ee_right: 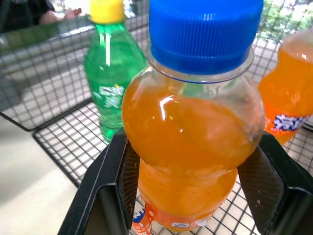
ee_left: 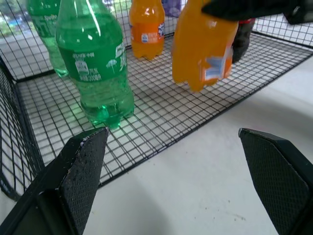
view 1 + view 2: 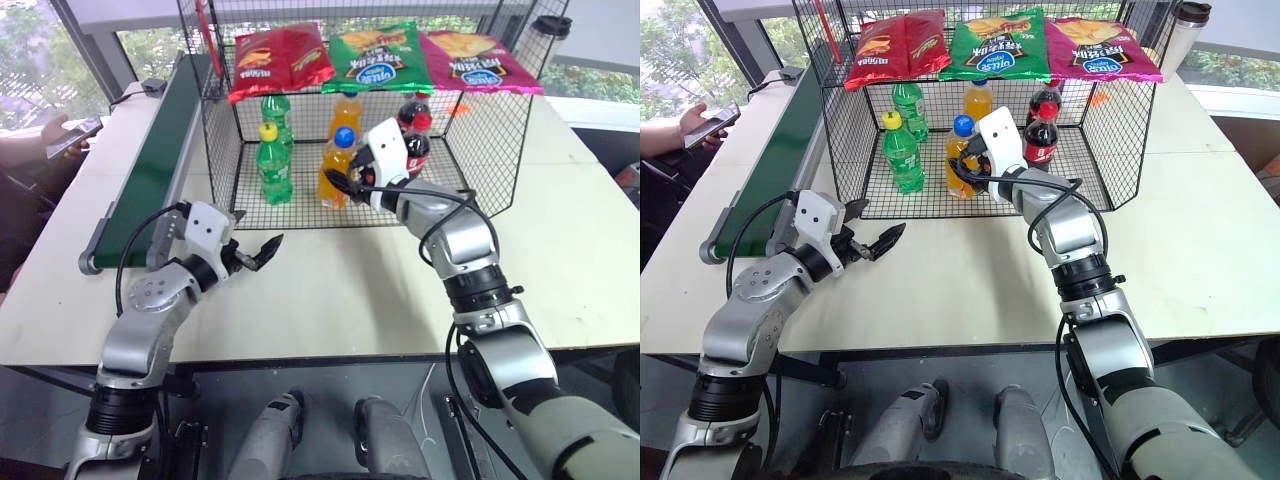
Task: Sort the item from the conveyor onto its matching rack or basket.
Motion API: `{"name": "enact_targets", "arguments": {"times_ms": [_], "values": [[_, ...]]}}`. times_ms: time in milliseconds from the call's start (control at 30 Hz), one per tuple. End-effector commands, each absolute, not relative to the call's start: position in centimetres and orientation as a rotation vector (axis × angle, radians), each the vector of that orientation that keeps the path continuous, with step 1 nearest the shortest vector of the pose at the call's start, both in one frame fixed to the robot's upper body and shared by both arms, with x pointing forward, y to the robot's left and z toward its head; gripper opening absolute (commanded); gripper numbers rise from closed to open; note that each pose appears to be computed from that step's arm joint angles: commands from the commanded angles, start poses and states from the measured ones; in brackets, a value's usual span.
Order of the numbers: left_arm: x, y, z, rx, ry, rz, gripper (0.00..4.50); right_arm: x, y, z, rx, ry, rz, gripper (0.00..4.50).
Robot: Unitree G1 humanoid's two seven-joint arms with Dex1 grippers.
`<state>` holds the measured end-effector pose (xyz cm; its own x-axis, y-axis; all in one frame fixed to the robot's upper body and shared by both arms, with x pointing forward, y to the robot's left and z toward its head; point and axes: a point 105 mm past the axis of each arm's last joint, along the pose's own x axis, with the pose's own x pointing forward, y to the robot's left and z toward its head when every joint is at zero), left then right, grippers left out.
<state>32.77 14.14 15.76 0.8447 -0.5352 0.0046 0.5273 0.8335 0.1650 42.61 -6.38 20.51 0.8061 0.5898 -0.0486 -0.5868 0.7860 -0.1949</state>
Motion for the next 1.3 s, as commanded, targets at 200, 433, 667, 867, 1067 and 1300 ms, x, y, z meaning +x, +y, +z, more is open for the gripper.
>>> {"name": "enact_targets", "arguments": {"times_ms": [200,433,667,867,1067,1300], "values": [[32.2,12.8,16.7,0.178,-0.118,-0.574,4.45,43.6,-6.8,23.6,-0.236,-0.143,0.586,2.28],[32.3,12.6,16.7,0.177,-0.118,-0.579,4.50,43.9,-7.2,23.0,-0.251,-0.136,0.571,3.71],[32.3,12.4,16.5,0.178,-0.118,-0.585,4.50,43.8,-7.2,23.1,-0.256,-0.140,0.572,4.45],[32.2,12.5,16.4,0.178,-0.112,-0.585,4.50,43.3,-7.6,23.4,-0.278,-0.136,0.581,4.45],[32.0,12.3,16.6,0.155,-0.123,-0.594,4.50,41.8,-9.1,22.5,-0.356,-0.085,0.619,4.45],[31.6,12.5,15.8,0.150,-0.092,-0.604,4.50,36.8,-9.2,20.2,-0.366,0.012,0.841,4.45]]}}
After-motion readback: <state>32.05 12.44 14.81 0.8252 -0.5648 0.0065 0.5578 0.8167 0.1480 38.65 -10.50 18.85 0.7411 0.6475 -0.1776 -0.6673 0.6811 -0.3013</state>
